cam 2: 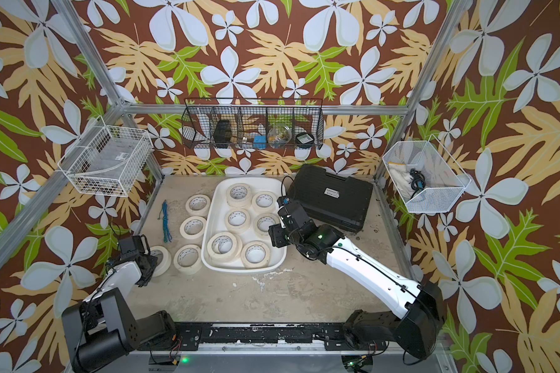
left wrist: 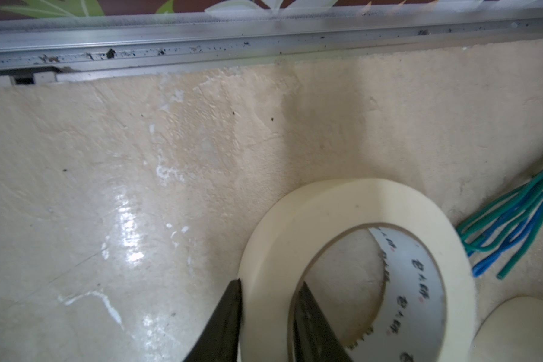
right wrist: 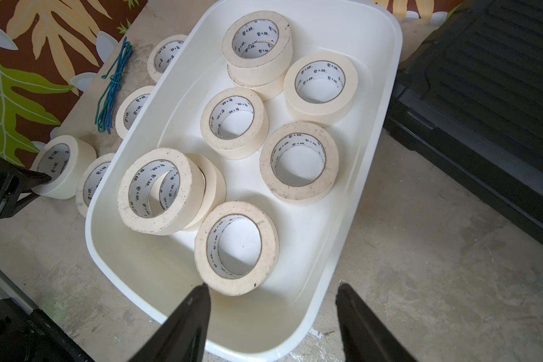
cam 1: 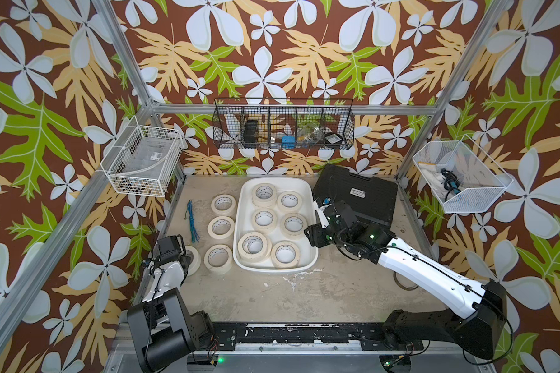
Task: Take out the art tape in the storage box
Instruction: Place the art tape at the center of the board.
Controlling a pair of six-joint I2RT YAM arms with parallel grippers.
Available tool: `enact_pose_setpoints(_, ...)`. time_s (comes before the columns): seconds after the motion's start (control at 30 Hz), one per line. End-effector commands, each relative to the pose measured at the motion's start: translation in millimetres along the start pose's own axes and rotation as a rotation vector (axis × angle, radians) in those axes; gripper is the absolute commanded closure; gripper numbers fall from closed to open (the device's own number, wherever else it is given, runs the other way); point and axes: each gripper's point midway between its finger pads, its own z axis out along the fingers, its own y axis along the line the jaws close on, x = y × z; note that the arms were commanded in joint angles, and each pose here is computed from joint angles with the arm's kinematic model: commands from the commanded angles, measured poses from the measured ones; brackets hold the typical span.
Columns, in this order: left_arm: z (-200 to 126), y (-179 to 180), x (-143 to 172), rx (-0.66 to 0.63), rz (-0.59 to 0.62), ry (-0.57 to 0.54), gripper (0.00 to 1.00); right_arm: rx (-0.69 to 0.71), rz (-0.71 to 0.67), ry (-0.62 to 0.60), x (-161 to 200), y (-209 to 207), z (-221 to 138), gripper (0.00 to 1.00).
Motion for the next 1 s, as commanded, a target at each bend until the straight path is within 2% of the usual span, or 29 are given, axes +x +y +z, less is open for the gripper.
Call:
enact_pose_setpoints(0.0, -6, -8, -7, 0.034, 0.016, -0.017, 0.63, 0.000, -0.009, -0.015, -3, 0, -4, 0.33)
enact_pose_setpoints(0.07, -12, -11, -11, 0.048, 0.022, -0.033, 0.49, -0.003, -0.008, -0.015, -4, 0, -4, 0.33)
enact_pose_setpoints(0.23, -34, -20, -26, 0.095, 0.034, -0.084, 0.35, -0.014, -0.007, -0.017, -6, 3, -4, 0.33)
enact_pose_setpoints(0.43, -73, -43, -41, 0.227, 0.056, -0.123, 0.34, -0.022, -0.011, -0.026, -10, 5, -2, 0.33)
enact_pose_setpoints(0.57, -98, -61, -39, 0.329, 0.088, -0.110, 0.34, -0.018, -0.016, -0.022, -13, 6, 0, 0.33)
enact_pose_setpoints(0.77, -128, -94, -13, 0.465, 0.207, -0.054, 0.34, -0.014, -0.023, -0.020, -16, 7, 6, 0.33)
enact_pose_setpoints(0.97, -160, -126, 28, 0.671, 0.351, 0.089, 0.34, -0.010, -0.028, 0.000, -18, 9, 21, 0.32)
